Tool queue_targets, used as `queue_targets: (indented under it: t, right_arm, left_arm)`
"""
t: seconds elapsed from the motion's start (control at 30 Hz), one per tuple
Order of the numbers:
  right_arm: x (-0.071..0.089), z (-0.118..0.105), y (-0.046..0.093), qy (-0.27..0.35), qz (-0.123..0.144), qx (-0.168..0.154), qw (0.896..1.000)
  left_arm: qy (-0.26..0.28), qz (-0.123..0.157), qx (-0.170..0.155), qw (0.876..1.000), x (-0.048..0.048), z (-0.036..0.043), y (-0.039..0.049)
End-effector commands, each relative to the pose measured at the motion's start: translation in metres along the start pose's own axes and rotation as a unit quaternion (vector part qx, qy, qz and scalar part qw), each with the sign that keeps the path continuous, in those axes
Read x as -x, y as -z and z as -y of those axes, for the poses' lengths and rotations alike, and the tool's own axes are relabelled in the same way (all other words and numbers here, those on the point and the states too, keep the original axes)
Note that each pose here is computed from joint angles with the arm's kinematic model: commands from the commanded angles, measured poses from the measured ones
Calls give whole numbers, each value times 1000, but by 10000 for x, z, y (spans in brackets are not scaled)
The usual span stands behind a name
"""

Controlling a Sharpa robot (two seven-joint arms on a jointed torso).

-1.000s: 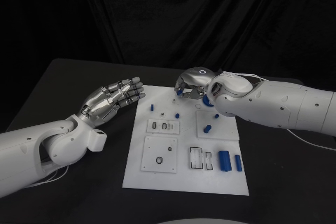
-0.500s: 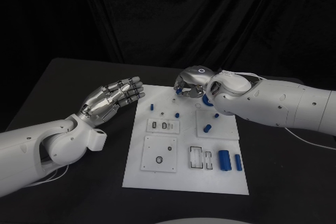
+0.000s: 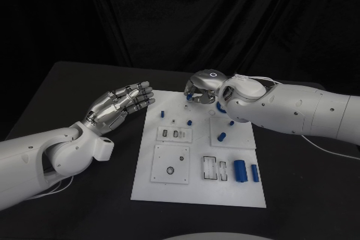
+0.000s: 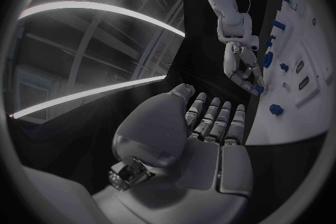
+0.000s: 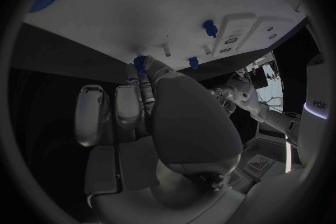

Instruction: Assemble the parts on the task board

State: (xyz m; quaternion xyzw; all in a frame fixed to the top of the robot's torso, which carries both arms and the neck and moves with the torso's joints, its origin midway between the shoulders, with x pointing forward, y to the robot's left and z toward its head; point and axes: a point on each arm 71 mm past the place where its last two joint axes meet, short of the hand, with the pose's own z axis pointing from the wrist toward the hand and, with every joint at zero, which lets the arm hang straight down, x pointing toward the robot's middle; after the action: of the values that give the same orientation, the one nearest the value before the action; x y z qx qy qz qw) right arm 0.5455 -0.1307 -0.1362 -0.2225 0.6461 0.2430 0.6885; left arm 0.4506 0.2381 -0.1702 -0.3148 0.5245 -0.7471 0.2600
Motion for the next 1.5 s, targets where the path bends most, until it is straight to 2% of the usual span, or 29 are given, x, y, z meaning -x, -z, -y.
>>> queue_targets:
  t: [0.03, 0.27, 0.53, 0.63, 0.8, 0.87, 0.93, 1.07, 1.23, 1.37, 1.5]
  right_arm:
    - [-12, -12, -6, 0, 0, 0, 1000]
    - [-32, 8, -16, 1, -15, -11, 1000]
    - [-33, 50, -2, 2, -17, -23, 1000]
    - [-21, 83, 23, 2, -9, -28, 1000]
    - [50, 138, 116, -2, 25, -24, 999]
    - [154, 183, 212, -6, 56, -17, 998]
    - [248, 220, 290, -7, 74, -15, 997]
    - [449, 316, 503, -9, 89, -24, 996]
    - [595, 452, 804, -31, 78, -56, 995]
    - [603, 543, 962, -48, 61, -77, 994]
    - [535, 670, 1135, -64, 33, -108, 992]
  left_arm:
    - [6, -7, -78, 997, -15, 115, -4]
    - [6, -7, -77, 997, -14, 111, -7]
    - [6, -6, -75, 997, -7, 112, -2]
    - [5, -6, -75, 997, -5, 112, 2]
    - [5, -4, -75, 997, 8, 124, 26]
    - [3, -2, -75, 997, 18, 130, 39]
    - [2, 0, -75, 997, 24, 136, 49]
    - [1, 3, -74, 997, 30, 146, 71]
    - [0, 6, -73, 997, 37, 155, 91]
    - [2, 10, -74, 997, 41, 158, 96]
    - [5, 11, -73, 997, 40, 157, 95]
